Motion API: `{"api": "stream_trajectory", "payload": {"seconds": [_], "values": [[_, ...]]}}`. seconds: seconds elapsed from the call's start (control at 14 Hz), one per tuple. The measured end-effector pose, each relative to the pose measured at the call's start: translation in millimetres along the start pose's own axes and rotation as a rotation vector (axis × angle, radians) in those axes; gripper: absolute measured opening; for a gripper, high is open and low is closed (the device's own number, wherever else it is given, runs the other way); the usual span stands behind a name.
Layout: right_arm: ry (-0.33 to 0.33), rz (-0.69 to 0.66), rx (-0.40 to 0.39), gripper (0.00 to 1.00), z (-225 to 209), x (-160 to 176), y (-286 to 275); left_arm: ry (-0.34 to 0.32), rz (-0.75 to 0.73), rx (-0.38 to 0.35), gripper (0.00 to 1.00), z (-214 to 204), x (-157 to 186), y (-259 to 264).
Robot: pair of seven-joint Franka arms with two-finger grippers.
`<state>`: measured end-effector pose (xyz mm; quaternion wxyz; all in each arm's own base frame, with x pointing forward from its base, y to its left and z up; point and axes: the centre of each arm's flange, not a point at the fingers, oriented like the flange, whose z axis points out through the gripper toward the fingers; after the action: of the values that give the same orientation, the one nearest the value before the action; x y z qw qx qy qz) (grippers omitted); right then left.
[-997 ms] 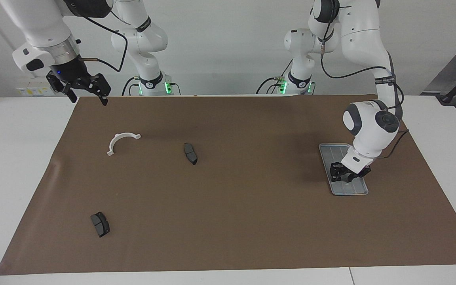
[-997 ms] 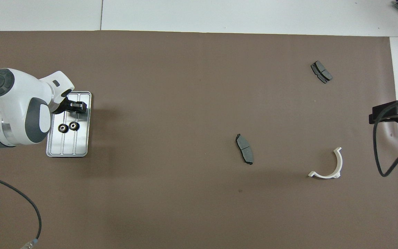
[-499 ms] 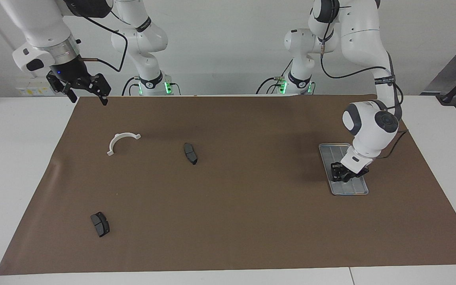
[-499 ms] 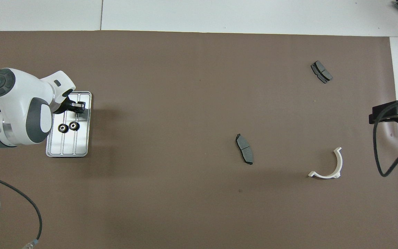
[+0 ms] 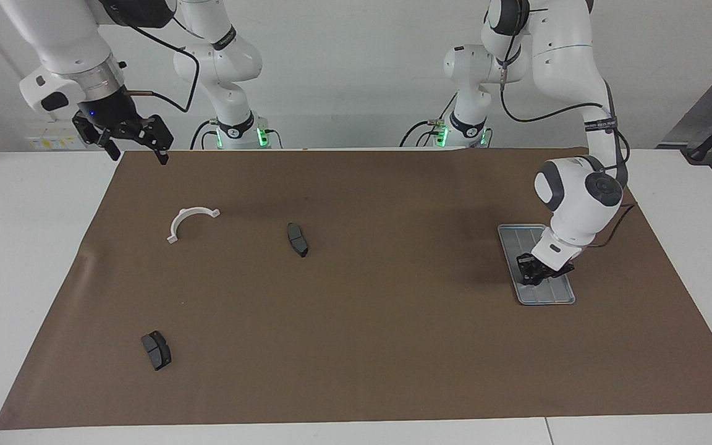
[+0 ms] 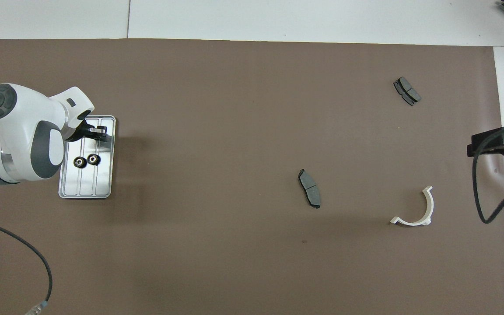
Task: Place bearing gear from tray to pile
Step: 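Carry the gear with the left gripper to the table center and release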
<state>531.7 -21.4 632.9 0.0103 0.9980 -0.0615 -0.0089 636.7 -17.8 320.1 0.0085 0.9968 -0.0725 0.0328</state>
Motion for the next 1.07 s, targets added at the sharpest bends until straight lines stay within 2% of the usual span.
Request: {"api": "stream_trajectory", "payload": {"seconds": [0.21, 0.43, 0.78, 1.07], "values": [[0.000, 0.000, 0.000, 1.00, 0.0, 0.0, 0.0, -0.017, 0.006, -0.011, 0.24, -34.4, 25.0, 26.7], [0.000, 0.000, 0.000, 1.00, 0.0, 0.0, 0.0, -0.022, -0.099, -0.017, 0.24, -39.2, 33.9, 104.9], [0.000, 0.000, 0.000, 1.00, 0.0, 0.0, 0.0, -0.036, -0.229, -0.024, 0.24, -34.4, 9.2, 260.8], [0.000, 0.000, 0.000, 1.00, 0.0, 0.0, 0.0, -0.033, -0.248, -0.032, 0.24, -32.2, -26.6, 360.5]]}}
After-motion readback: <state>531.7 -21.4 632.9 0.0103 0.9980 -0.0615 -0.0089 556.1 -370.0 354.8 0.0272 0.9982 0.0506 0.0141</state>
